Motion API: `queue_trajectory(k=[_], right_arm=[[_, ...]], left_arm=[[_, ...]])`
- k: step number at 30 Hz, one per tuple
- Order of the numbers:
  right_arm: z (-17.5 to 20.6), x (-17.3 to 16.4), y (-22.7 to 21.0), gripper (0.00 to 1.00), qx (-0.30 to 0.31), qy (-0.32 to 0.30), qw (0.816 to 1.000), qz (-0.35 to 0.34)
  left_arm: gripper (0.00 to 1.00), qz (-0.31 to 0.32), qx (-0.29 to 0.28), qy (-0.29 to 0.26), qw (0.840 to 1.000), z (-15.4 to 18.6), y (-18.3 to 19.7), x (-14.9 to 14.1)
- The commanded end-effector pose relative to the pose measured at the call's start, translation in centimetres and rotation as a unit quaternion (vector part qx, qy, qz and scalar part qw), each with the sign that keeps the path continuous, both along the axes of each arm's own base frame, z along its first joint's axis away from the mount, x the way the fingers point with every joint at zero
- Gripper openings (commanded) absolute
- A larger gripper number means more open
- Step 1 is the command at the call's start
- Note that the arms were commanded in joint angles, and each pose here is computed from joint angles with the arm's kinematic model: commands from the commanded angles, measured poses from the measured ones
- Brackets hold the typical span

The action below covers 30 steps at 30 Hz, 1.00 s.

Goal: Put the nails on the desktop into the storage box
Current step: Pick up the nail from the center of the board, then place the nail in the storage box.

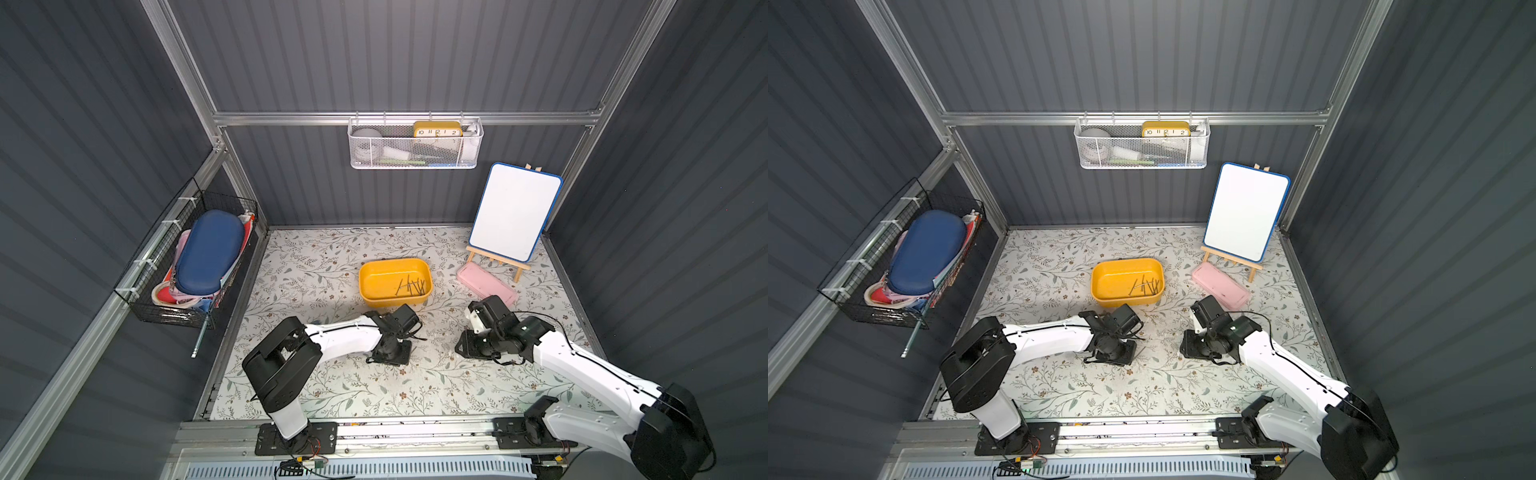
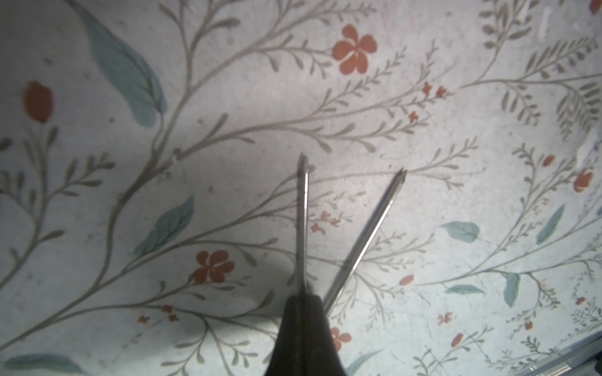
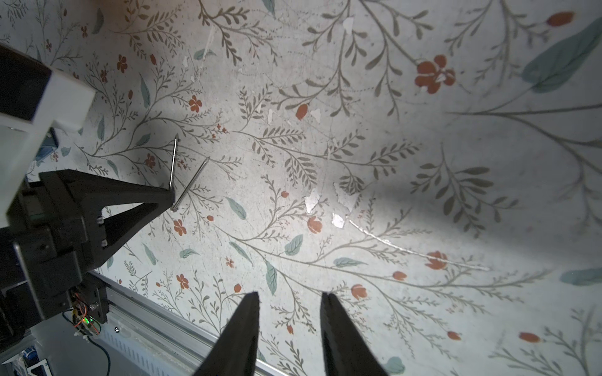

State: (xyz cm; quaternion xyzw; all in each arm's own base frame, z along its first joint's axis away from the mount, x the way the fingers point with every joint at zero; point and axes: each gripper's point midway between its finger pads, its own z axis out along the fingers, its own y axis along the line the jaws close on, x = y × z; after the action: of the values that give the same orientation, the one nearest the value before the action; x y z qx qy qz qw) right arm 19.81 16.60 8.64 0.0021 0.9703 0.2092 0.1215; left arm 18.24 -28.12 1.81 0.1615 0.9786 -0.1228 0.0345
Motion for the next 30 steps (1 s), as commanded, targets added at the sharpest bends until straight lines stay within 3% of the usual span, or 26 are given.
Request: queue_trajectory(k=[1, 12, 17, 22, 26, 30], right_arm=[[-0.1, -0.1, -0.4, 0.36, -0.007, 0.000, 1.000, -0.002], [-0.1, 0.0, -0.4, 0.36, -0.008, -0.003, 1.000, 0.000], [-0.1, 0.0, -0.3, 0.36, -0.005, -0.005, 1.000, 0.003], [-0.1, 0.1, -0.1, 0.36, -0.003, -0.003, 1.000, 0.008], [-0.2, 0.0, -0.2, 0.36, -0.005, -0.002, 1.000, 0.012], [-0.4, -0.2, -0.4, 0.36, -0.006, 0.002, 1.000, 0.012]], left_arm=[[0.00, -0.012, 0.044, 0.038, 0.998, 0.3, 1.5, -1.8], [0.00, 0.008, 0.022, 0.001, 1.000, 7.8, 0.4, 0.1], [0.00, 0.029, 0.012, -0.056, 0.998, 11.3, 0.0, 6.2], [0.00, 0.053, 0.001, -0.104, 0.993, 12.1, -0.1, 13.7], [0.00, 0.067, 0.012, -0.114, 0.991, 10.1, 0.9, 18.6], [0.00, 0.078, 0.016, -0.114, 0.990, 7.7, 1.6, 21.7]])
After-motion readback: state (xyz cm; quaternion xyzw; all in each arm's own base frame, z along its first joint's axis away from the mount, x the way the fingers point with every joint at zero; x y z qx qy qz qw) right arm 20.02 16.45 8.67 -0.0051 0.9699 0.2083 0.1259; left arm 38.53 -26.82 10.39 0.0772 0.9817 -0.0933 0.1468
